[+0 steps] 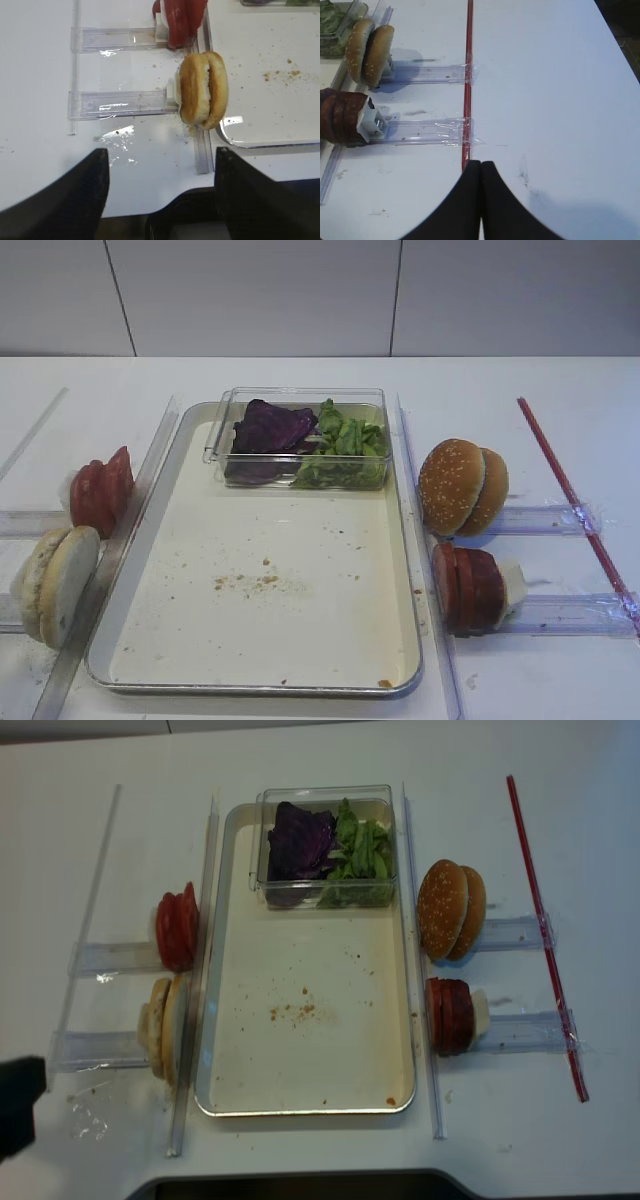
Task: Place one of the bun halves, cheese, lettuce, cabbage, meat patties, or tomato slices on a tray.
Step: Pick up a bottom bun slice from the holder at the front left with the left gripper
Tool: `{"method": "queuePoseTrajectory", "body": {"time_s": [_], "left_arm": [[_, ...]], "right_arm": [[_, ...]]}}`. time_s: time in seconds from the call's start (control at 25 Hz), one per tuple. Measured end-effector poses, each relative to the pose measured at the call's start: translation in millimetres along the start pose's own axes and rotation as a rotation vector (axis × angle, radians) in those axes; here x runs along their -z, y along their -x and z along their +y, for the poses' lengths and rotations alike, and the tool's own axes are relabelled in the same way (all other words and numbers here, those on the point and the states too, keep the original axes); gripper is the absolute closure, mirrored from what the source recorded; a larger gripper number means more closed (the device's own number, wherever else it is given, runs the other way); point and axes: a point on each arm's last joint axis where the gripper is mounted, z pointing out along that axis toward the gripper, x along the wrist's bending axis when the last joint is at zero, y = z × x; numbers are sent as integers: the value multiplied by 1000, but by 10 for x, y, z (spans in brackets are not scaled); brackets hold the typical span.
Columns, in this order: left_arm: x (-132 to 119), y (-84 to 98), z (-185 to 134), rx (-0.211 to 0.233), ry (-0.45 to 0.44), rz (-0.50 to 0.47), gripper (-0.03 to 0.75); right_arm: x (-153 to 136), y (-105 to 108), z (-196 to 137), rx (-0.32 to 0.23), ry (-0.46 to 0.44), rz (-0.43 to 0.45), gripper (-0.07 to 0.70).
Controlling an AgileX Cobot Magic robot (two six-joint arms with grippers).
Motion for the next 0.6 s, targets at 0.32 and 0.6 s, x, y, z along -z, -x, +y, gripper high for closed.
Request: {"method": "queuePoseTrajectory", "body": {"time_s": [0.32, 0.6], "left_arm": [[-290, -1, 417, 23, -152, -18, 284], [-555, 12, 759, 8, -244, -22, 284]], "right_arm": [[0, 0, 0, 0, 0, 0, 456], [0, 0, 0, 0, 0, 0, 456]]}}
